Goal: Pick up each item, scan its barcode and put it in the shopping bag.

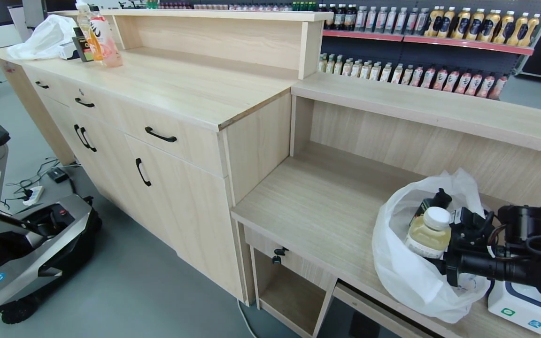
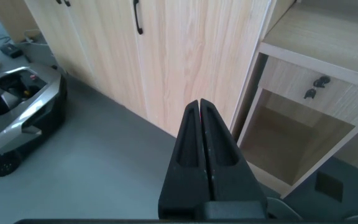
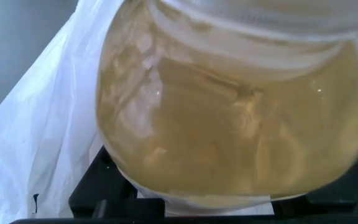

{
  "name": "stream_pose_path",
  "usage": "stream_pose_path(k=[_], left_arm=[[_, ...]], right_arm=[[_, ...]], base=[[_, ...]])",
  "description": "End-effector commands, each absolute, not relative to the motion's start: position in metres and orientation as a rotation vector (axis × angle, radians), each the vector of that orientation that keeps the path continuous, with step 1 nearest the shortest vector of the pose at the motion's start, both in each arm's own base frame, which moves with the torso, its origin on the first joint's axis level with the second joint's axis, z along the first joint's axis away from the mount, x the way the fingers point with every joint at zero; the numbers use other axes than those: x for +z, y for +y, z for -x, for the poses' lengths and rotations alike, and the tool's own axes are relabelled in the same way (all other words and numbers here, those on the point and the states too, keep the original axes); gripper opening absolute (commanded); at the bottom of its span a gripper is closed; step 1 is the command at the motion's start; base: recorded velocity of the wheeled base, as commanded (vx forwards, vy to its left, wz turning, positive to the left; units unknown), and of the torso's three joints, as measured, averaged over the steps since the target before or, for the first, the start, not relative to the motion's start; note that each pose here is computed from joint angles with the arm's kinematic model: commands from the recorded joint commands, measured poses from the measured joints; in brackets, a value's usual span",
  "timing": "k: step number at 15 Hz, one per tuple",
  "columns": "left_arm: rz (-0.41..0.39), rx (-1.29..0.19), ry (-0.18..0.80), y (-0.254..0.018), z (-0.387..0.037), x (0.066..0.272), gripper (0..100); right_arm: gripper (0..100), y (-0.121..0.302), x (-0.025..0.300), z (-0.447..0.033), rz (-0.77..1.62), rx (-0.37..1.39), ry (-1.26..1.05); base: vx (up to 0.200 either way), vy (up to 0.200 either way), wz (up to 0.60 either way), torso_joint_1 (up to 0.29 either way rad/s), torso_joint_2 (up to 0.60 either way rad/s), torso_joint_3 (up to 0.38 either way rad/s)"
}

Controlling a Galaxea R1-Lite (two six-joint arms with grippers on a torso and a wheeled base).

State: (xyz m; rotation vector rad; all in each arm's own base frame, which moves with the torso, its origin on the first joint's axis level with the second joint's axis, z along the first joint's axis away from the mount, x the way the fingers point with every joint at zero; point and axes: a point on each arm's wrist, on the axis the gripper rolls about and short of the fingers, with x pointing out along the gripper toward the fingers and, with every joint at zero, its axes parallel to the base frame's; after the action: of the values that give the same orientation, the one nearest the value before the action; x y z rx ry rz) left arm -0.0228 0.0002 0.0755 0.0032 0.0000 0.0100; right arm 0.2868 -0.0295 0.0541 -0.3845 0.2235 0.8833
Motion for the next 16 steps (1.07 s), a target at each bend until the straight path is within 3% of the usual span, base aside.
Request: stream_pose_path(k=[1, 2, 3, 16], left_arm=[[-0.003, 0.011, 0.000, 0.000, 0.023, 0.075, 0], [-0.003, 0.011, 0.000, 0.000, 0.023, 0.075, 0], [-0.003, 0.011, 0.000, 0.000, 0.023, 0.075, 0], [-0.005, 0.011, 0.000, 0.000, 0.023, 0.075, 0]], right_arm=[[0, -0.033, 0.049, -0.287, 0.373, 0.872, 0.246], [0, -0.034, 0.049, -0.287, 0.376, 0.868, 0.245], [100, -0.035, 0.049, -0.286, 0.375, 0.868, 0.245], [100, -0.039, 0.122, -0.258, 0.464, 0.813, 0.089]], base=[[0.000, 0.000, 0.00, 0.000, 0.00, 0.000], [0.000, 0.000, 0.00, 0.000, 0.00, 0.000], [0.000, 0.000, 0.00, 0.000, 0.00, 0.000], [0.000, 0.000, 0.00, 0.000, 0.00, 0.000]])
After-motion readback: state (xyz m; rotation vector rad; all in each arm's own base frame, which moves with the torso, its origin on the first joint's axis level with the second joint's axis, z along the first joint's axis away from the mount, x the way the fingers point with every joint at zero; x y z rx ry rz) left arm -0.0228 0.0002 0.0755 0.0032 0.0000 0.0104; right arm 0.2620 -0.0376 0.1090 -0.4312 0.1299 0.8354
